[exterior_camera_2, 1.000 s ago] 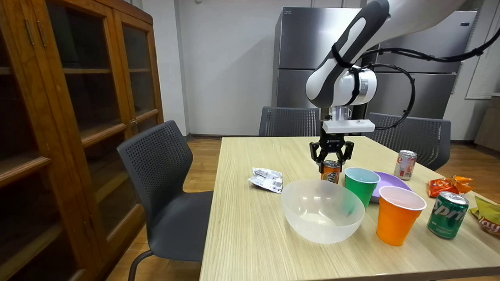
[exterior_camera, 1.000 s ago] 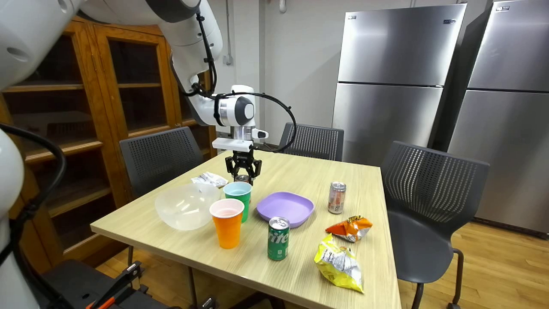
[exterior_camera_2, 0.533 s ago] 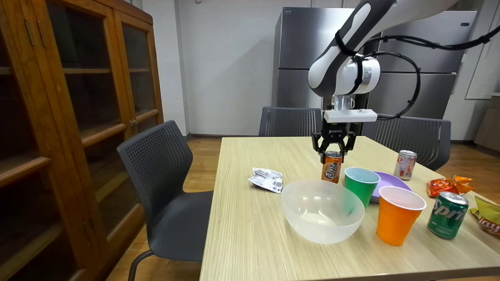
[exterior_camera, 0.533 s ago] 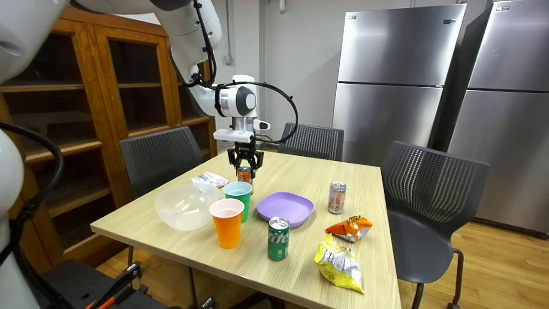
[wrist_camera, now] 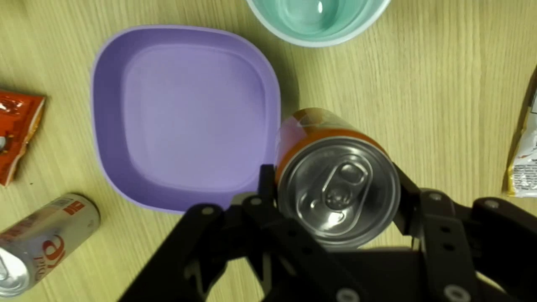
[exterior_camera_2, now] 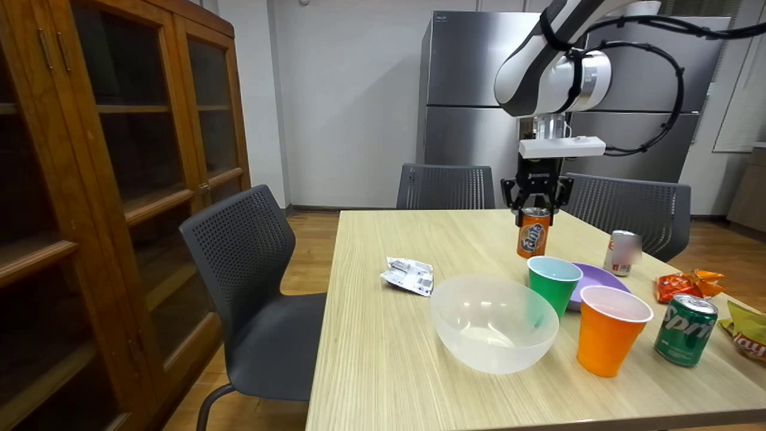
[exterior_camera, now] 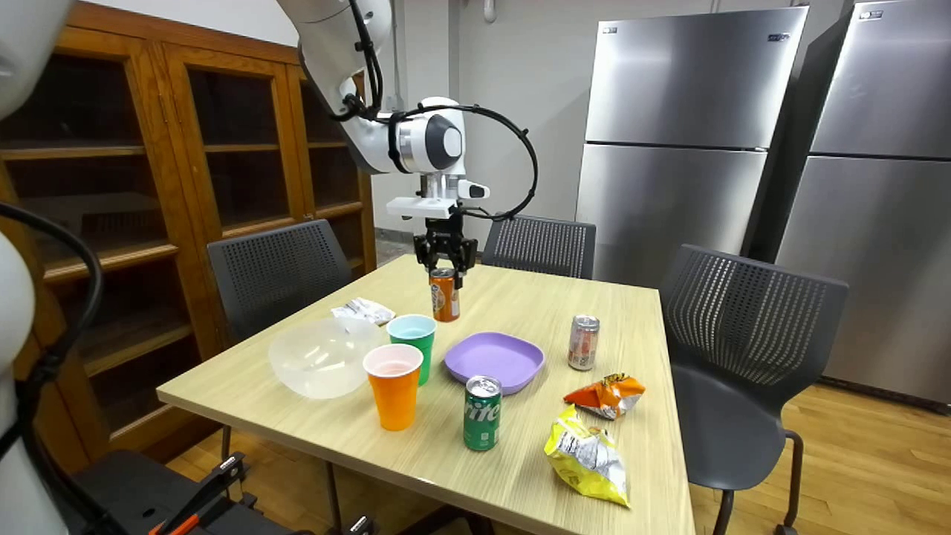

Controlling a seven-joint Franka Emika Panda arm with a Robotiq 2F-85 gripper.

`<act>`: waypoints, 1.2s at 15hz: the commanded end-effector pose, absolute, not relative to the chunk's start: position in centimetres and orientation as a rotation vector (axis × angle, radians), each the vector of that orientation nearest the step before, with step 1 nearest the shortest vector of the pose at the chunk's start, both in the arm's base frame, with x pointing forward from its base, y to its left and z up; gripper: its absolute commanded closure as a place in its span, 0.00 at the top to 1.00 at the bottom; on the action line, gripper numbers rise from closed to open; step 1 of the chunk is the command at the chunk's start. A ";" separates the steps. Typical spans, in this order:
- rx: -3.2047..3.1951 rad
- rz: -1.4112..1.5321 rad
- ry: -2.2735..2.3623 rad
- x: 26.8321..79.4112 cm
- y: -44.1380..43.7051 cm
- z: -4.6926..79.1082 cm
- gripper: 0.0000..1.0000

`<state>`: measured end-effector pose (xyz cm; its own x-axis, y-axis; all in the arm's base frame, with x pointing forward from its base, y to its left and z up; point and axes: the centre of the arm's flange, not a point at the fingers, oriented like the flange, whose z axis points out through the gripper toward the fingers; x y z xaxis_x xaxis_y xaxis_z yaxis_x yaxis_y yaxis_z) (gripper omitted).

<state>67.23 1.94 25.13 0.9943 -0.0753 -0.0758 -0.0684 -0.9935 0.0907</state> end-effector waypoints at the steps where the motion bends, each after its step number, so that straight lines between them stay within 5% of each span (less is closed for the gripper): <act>1: 3.042 -0.160 -0.202 67.5 -0.9 27.3 0.38; 18: 3.021 -0.292 -0.311 71.9 -7.8 22.4 0.38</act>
